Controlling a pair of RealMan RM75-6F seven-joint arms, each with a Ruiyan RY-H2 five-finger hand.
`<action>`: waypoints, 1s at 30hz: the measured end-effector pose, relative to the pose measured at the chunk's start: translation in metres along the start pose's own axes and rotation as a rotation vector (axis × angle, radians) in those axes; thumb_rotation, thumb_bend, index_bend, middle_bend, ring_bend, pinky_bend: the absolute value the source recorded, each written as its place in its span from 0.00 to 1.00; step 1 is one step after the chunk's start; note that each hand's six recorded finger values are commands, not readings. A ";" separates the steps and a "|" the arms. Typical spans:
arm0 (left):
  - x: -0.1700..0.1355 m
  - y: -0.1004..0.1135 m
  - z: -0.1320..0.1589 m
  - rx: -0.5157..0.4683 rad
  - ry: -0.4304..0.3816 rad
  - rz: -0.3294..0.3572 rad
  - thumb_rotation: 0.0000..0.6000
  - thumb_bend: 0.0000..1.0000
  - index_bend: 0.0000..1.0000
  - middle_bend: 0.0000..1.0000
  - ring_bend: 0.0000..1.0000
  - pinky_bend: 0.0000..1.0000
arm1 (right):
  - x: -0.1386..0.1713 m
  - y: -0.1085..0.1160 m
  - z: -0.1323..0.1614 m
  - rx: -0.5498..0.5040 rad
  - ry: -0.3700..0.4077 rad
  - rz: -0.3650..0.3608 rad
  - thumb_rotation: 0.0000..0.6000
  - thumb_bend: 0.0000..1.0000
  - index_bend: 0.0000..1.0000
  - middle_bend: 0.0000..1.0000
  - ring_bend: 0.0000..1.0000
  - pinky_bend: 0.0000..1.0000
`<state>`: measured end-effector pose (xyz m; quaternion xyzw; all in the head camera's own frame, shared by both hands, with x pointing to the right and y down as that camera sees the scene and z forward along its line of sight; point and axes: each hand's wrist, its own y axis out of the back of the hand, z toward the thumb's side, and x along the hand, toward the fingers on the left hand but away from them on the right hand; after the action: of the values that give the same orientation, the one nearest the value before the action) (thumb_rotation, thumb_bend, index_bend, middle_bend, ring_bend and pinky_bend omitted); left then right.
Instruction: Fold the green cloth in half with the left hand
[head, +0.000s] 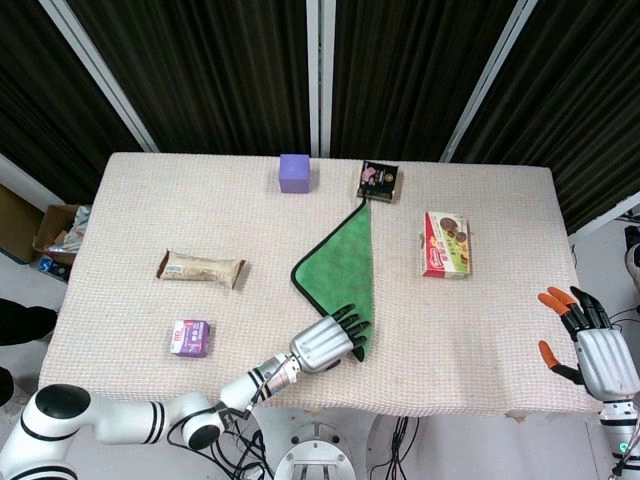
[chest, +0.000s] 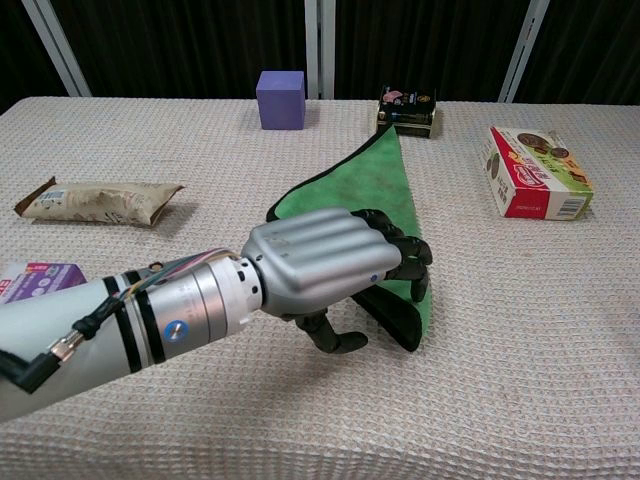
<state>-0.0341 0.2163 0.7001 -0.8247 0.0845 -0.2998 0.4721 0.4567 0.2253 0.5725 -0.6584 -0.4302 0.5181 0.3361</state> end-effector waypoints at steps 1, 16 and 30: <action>0.000 0.000 0.001 -0.001 -0.002 0.000 1.00 0.31 0.28 0.13 0.13 0.10 | 0.000 0.000 0.000 0.000 0.001 0.001 1.00 0.30 0.19 0.12 0.00 0.09; 0.023 -0.006 0.016 -0.039 -0.004 -0.006 1.00 0.31 0.35 0.13 0.13 0.10 | 0.004 0.004 -0.004 0.000 0.000 -0.005 1.00 0.30 0.19 0.12 0.00 0.09; 0.031 -0.013 0.017 -0.111 0.026 0.008 1.00 0.45 0.61 0.19 0.13 0.10 | 0.003 0.002 -0.007 -0.003 -0.006 -0.001 1.00 0.30 0.19 0.12 0.00 0.09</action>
<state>-0.0015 0.2222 0.7172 -0.8453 0.1104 -0.3033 0.4257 0.4639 0.2276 0.5709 -0.6573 -0.4321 0.5192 0.3341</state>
